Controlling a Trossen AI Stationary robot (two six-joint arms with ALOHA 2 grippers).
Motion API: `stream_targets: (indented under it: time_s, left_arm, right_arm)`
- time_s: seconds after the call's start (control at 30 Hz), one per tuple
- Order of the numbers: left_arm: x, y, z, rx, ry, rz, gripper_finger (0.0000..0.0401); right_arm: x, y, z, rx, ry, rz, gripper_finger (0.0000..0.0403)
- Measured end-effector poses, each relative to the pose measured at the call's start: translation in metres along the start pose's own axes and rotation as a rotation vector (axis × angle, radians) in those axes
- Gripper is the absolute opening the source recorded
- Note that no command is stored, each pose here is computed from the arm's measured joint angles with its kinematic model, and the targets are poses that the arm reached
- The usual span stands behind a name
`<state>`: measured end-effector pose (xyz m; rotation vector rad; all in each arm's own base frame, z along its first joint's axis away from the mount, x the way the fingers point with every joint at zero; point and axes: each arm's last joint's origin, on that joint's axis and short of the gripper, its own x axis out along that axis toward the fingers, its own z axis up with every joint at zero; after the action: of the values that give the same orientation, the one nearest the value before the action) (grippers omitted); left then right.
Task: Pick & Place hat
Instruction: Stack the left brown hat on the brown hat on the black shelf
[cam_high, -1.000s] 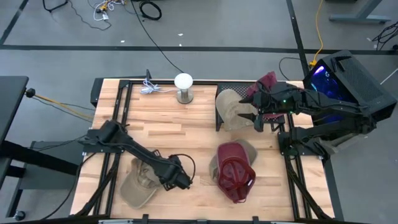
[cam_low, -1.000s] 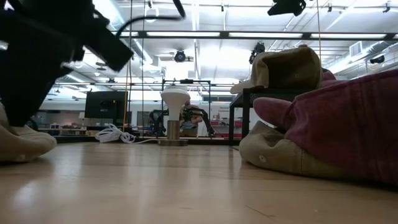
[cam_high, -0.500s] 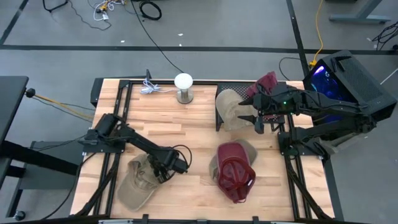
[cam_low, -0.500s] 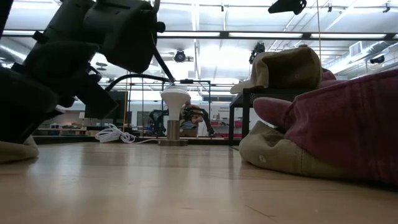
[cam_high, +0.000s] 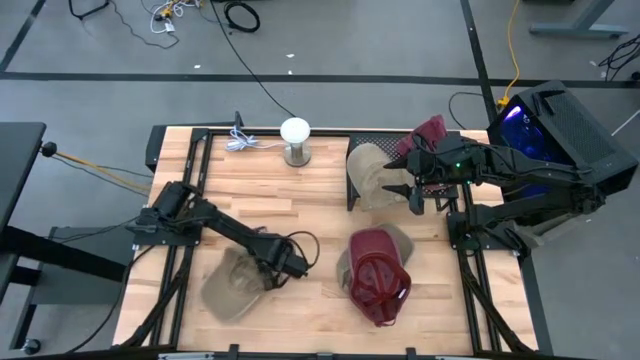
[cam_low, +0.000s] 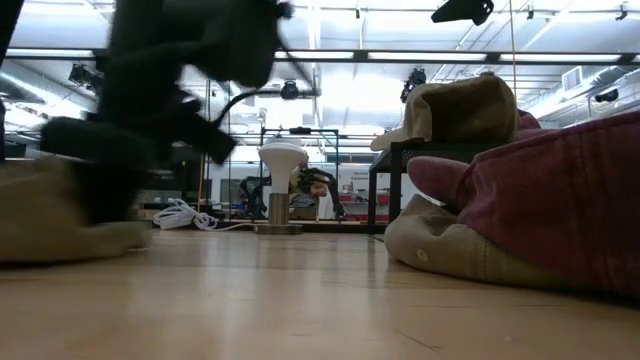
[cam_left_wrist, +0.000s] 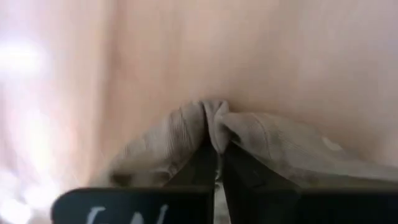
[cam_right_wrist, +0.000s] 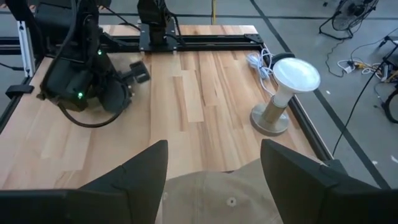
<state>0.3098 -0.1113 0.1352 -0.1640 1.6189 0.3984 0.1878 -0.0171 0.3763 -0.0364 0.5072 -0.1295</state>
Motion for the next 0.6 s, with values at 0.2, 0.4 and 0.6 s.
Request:
stream_targets:
  time_s: [0.2,0.4,0.6]
  left_arm:
    - [-0.056,0.007,0.01,0.0,-0.323,-0.133,0.0008]
    - [-0.102,0.011,0.008,0.081,-0.565,-0.304,0.0006]
    - [-0.136,0.014,0.011,0.185,-0.807,-0.401,0.0006]
  right_arm:
    - [0.0,0.0,0.0,0.002,0.0,0.0,0.0258]
    - [0.0,0.0,0.0,0.008,0.0,0.002,0.0258]
    - [0.001,0.001,0.002,0.009,-0.016,0.028,0.0258]
